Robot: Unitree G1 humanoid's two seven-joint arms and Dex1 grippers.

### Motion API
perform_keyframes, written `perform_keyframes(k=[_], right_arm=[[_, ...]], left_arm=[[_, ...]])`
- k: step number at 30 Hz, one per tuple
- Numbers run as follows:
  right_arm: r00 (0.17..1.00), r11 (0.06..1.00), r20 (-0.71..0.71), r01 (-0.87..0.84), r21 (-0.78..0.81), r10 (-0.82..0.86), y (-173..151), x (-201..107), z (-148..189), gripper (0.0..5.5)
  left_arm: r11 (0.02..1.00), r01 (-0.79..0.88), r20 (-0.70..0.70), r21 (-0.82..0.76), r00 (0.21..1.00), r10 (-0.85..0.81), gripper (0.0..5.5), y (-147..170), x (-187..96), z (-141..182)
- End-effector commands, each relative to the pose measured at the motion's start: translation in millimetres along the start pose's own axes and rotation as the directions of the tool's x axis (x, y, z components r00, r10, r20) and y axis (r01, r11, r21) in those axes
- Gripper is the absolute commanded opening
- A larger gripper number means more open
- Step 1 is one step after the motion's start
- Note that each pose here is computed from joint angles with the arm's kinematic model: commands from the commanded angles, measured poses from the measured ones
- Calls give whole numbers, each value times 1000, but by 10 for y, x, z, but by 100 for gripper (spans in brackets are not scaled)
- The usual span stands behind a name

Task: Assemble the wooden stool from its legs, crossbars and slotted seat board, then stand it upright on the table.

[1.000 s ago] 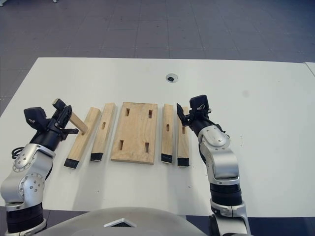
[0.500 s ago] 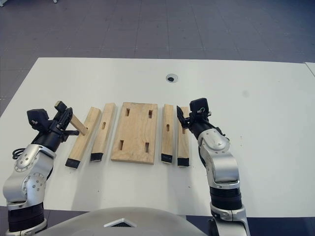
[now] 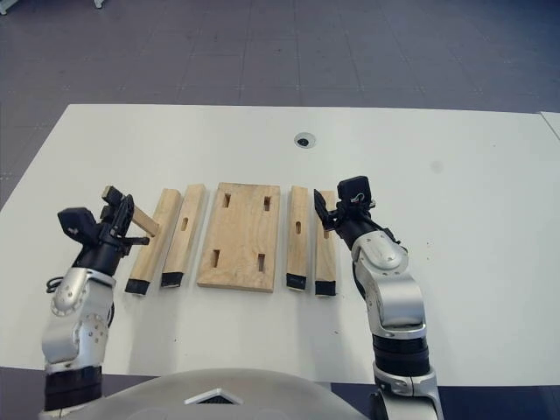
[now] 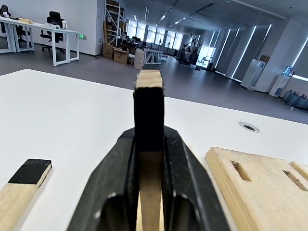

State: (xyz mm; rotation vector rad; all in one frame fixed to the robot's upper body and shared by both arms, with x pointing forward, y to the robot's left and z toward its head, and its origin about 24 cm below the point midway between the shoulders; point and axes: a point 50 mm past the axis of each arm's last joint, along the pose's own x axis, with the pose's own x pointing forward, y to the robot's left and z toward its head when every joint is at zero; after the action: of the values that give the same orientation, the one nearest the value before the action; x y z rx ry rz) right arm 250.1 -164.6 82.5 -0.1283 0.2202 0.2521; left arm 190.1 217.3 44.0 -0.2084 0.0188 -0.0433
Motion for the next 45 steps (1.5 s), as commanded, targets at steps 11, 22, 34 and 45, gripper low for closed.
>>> perform_keyframes(k=[11, 22, 34, 45], right_arm=[[1000, 1000, 4, 5, 1, -5, -9, 6, 11, 313], [1000, 1000, 9, 6, -3, -5, -8, 13, 11, 313], [1000, 1000, 0, 9, 5, -9, 1, -3, -10, 313], [1000, 1000, -6, 15, 20, -15, 14, -24, -28, 313]], left_arm=[[969, 38, -305, 244, 952, 40, 42, 270, -81, -368], [977, -36, -247, 209, 965, 88, 42, 414, 129, -313], [975, -85, -39, 207, 995, 95, 42, 305, 447, 268], [955, -121, -19, 270, 991, 131, 210, 373, 187, 394]])
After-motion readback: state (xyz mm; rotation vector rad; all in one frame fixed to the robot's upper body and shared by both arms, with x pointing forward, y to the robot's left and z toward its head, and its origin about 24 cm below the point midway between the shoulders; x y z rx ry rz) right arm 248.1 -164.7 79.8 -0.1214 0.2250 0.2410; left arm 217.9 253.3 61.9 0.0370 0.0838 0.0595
